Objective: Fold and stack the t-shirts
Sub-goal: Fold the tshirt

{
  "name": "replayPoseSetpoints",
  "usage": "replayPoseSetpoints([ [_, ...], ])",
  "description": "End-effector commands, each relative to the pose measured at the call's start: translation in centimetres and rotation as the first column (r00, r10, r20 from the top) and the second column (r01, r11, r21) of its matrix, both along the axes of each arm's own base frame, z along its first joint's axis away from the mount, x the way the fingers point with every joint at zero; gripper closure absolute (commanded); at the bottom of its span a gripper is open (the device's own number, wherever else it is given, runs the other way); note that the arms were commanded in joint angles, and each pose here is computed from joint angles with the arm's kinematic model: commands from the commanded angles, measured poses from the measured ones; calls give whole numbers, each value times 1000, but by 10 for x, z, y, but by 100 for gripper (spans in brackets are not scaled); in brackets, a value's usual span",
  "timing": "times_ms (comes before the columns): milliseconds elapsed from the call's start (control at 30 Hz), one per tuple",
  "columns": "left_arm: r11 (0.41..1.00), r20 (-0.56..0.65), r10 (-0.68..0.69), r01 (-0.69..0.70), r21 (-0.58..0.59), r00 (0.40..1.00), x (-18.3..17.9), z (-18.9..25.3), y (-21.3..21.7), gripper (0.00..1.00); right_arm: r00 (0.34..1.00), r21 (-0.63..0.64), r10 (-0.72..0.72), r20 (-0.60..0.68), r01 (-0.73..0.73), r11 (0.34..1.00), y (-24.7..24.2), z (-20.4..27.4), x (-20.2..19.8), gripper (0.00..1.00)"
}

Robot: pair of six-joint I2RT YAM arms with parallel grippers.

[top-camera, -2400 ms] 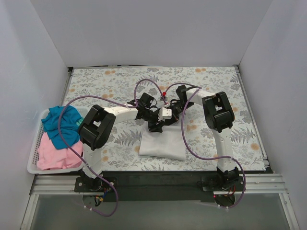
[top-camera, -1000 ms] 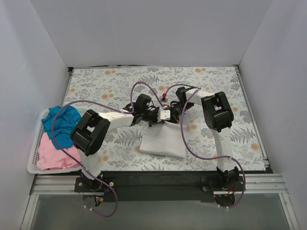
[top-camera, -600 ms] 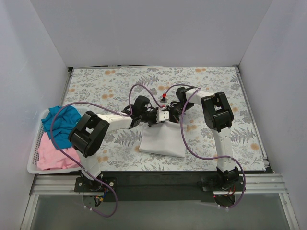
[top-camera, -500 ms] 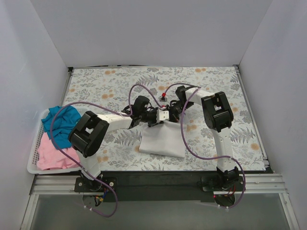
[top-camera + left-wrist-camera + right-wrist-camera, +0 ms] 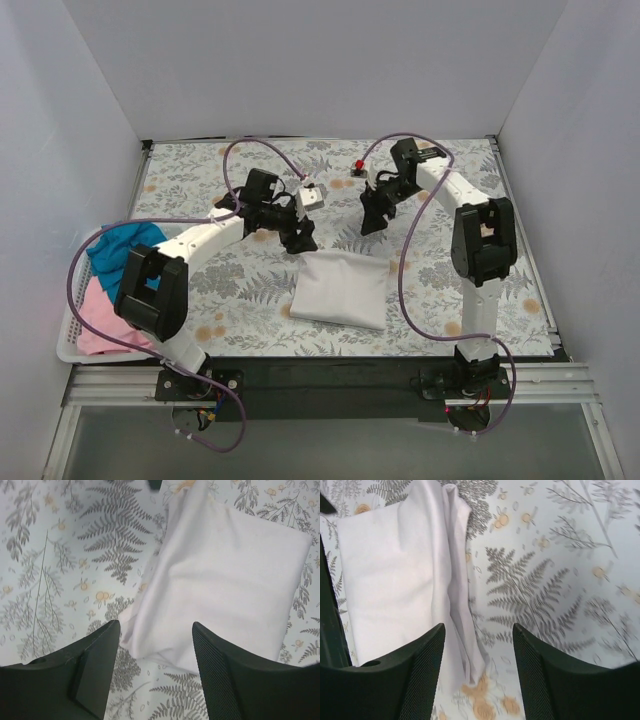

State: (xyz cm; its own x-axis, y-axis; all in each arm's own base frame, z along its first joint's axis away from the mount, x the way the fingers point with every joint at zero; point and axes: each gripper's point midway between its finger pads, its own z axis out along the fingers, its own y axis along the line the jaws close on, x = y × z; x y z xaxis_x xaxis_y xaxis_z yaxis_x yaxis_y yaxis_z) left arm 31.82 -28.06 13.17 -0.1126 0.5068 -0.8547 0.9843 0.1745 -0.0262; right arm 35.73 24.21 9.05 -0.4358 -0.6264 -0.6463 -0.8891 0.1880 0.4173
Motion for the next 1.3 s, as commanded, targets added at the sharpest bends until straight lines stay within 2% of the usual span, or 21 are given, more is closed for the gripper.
replayPoseSetpoints([
  [0, 998, -242, 59, -55, 24, 968, -13, -3, 17, 41, 997, -53, -34, 64, 37, 998, -31, 37, 0, 36],
  [133, 995, -315, 91, -76, 59, 945, -2, -12, 22, 38, 1000, -115, -12, 1, 12, 993, -49, 21, -32, 36],
  [300, 990, -373, 126, -92, 109, 919, 11, -30, 20, 37, 999, -162, -12, -41, 6, 987, -57, 2, -41, 37],
  [600, 967, -364, 219, -152, 204, 905, 35, -57, 25, 35, 995, -202, 8, -99, -28, 979, -60, -23, -51, 40],
  [867, 956, -379, 223, -126, 264, 898, 32, -73, 33, 41, 991, -222, 48, -126, -76, 972, -61, -36, -64, 46],
  [933, 958, -383, 215, -117, 262, 898, 30, -73, 33, 46, 989, -223, 60, -133, -89, 971, -61, -39, -69, 48],
  [1033, 958, -395, 207, -102, 269, 895, 27, -74, 34, 52, 989, -224, 71, -131, -99, 970, -60, -39, -72, 58],
  [1067, 959, -396, 203, -99, 267, 896, 27, -74, 33, 61, 989, -225, 71, -129, -99, 969, -60, -40, -71, 70],
  [1167, 962, -381, 197, -104, 252, 903, 31, -69, 31, 78, 991, -237, 71, -111, -96, 967, -62, -38, -66, 92],
  [1200, 964, -370, 198, -111, 243, 908, 35, -65, 29, 89, 992, -243, 70, -102, -93, 966, -63, -38, -63, 98],
  [1267, 965, -329, 211, -142, 221, 921, 47, -60, 26, 97, 996, -259, 60, -68, -76, 963, -66, -34, -51, 99],
])
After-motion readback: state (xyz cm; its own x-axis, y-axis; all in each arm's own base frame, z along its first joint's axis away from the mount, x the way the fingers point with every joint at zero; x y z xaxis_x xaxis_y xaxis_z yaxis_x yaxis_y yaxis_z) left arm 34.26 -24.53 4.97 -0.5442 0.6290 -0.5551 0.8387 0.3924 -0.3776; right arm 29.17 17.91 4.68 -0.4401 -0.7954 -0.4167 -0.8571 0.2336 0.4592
